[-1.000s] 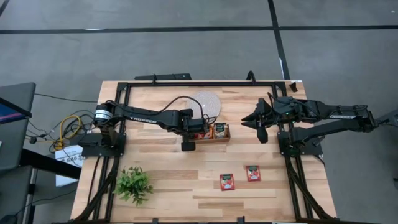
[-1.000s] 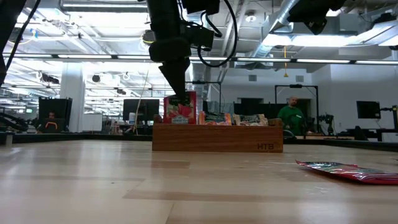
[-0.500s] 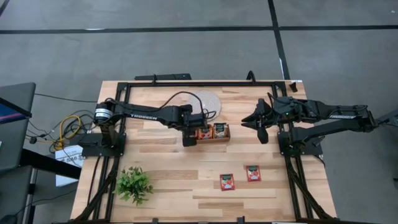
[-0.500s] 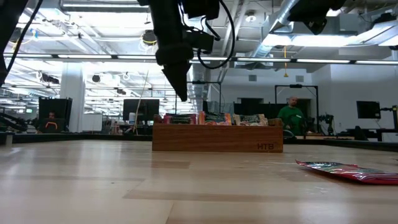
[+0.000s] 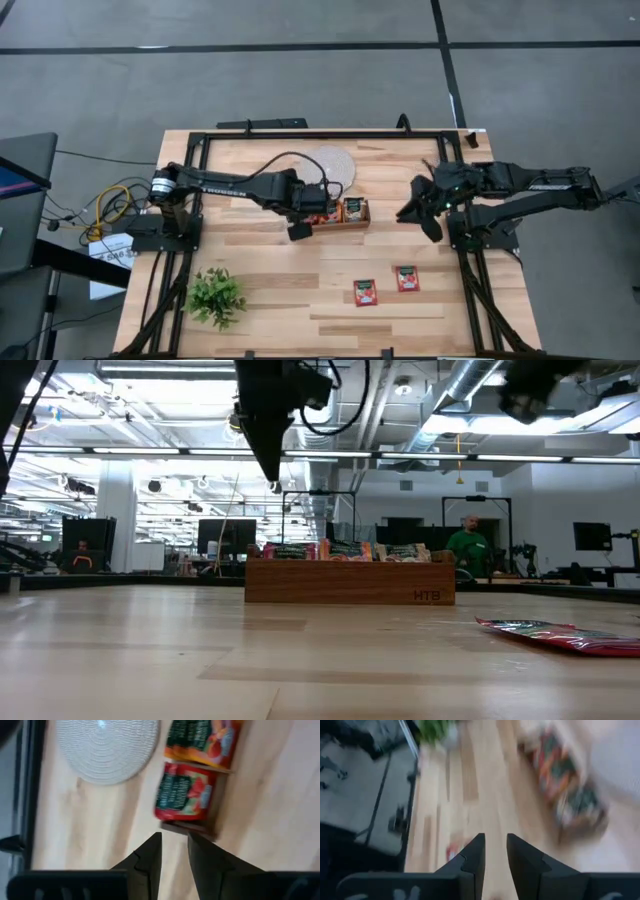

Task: Pick & Place Tea
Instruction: Put the red tea bag into the left section of the wooden organizer

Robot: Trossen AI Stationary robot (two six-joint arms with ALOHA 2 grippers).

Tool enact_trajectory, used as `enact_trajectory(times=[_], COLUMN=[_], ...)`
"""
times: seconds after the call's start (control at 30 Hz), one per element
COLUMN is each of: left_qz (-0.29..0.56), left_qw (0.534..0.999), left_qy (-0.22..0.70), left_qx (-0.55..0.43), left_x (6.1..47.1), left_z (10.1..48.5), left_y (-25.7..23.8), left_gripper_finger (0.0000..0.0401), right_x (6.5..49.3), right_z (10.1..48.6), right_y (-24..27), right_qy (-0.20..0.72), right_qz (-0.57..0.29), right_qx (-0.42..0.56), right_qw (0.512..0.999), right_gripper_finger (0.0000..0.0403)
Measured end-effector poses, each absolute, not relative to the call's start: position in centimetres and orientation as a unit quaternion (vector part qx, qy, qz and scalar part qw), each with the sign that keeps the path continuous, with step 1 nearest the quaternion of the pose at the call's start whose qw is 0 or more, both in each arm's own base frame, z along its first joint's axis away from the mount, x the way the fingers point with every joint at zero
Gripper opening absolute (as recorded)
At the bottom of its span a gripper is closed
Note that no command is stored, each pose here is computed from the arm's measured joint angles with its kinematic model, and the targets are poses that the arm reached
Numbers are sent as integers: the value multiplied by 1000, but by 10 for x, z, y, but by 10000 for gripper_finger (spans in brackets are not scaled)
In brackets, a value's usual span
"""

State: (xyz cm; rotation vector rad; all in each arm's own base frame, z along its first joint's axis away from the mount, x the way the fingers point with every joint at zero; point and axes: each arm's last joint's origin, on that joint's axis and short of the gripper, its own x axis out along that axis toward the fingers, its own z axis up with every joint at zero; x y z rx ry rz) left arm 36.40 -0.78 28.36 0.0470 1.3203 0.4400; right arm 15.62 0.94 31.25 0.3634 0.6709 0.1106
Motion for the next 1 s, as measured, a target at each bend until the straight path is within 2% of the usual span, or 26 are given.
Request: enact_trajectory(times=[0.2,0.33,0.43,0.63,1.0], left_qz=[189,171,161,156,121], left_qw=[786,804,812,825,811], left_qy=[588,569,561,543,572], left_qx=[-7,-6,-3,-5,-24], left_x=[364,366,367,370,366], left_z=[286,287,288,285,243], left_y=[-39,-55,-64,-69,-75], left_gripper_finger=[87,87,87,87,87], right_x=[154,162,169,174,186], right_z=[291,278,266,234,185], right_y=[32,56,75,106,134], right_qy=[459,514,554,630,702], right_qz=[61,79,85,41,3], right_qx=[222,222,199,118,22], right_qw=[858,825,804,767,712], right_gripper_finger=[72,72,72,72,72])
